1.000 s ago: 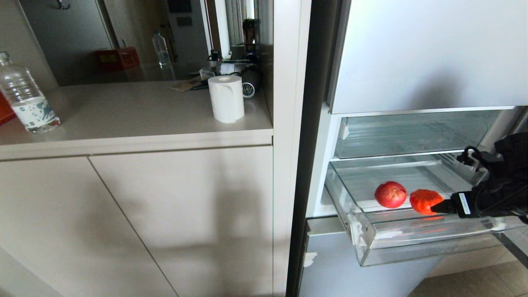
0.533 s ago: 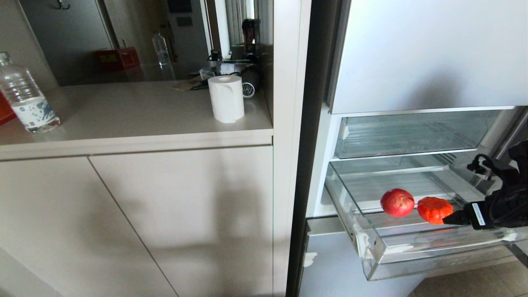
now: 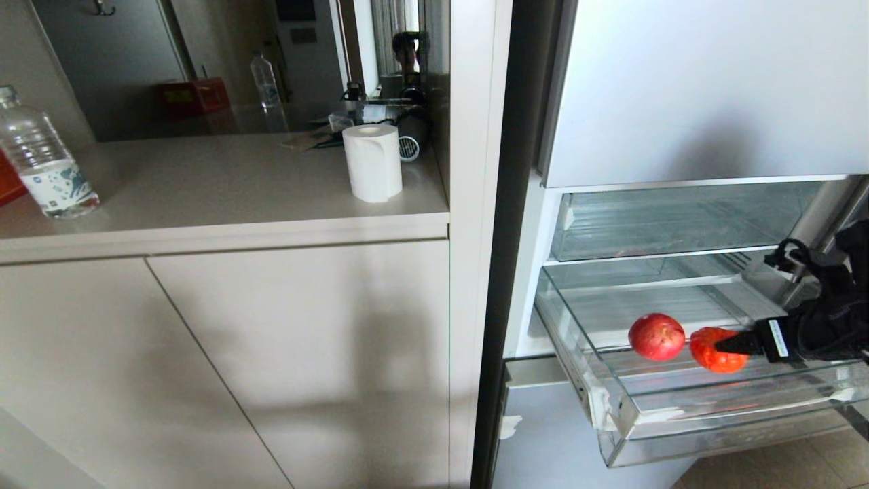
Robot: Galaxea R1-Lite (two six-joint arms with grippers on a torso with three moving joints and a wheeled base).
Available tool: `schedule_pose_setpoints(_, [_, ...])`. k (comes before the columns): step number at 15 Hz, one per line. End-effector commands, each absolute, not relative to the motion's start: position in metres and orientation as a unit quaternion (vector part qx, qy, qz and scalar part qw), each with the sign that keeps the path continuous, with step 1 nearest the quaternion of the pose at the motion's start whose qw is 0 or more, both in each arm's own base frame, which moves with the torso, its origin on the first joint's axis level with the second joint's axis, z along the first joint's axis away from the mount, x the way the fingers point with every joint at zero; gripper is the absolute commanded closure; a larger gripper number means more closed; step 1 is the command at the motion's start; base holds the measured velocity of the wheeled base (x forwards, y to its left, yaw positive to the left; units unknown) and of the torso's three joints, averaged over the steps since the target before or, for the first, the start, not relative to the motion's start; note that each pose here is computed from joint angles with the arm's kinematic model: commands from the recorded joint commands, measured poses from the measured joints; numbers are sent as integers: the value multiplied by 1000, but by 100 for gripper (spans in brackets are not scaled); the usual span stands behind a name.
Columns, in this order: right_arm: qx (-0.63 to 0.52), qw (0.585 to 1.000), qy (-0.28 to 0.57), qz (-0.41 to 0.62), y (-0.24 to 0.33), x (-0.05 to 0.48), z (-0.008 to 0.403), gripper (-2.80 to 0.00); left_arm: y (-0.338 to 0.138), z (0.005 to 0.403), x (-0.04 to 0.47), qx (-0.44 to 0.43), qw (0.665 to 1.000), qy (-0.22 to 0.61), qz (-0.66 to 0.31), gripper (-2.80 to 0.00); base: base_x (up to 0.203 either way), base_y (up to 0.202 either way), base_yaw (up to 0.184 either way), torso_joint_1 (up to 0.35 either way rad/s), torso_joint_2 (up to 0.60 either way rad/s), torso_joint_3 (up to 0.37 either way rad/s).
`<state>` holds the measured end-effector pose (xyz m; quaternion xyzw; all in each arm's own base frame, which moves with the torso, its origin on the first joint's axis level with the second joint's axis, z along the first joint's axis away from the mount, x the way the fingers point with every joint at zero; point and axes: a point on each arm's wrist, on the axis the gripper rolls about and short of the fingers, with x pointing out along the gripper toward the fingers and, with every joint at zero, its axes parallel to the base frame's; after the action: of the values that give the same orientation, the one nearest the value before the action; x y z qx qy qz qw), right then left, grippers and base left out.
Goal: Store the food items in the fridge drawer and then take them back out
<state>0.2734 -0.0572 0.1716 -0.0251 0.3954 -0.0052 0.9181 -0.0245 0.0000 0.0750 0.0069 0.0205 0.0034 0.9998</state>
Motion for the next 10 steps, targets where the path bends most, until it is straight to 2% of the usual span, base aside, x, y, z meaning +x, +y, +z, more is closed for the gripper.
schedule_pose_setpoints(1, [-32,914,403,20,-46,293,164,-280,0,75,-24,8,1000,22,4,0,0,0,0,0,0,0])
schedule_pose_setpoints(10, [-56,915,397,52,-15,361,134,-280,0,75,-24,8,1000,22,4,0,0,0,0,0,0,0])
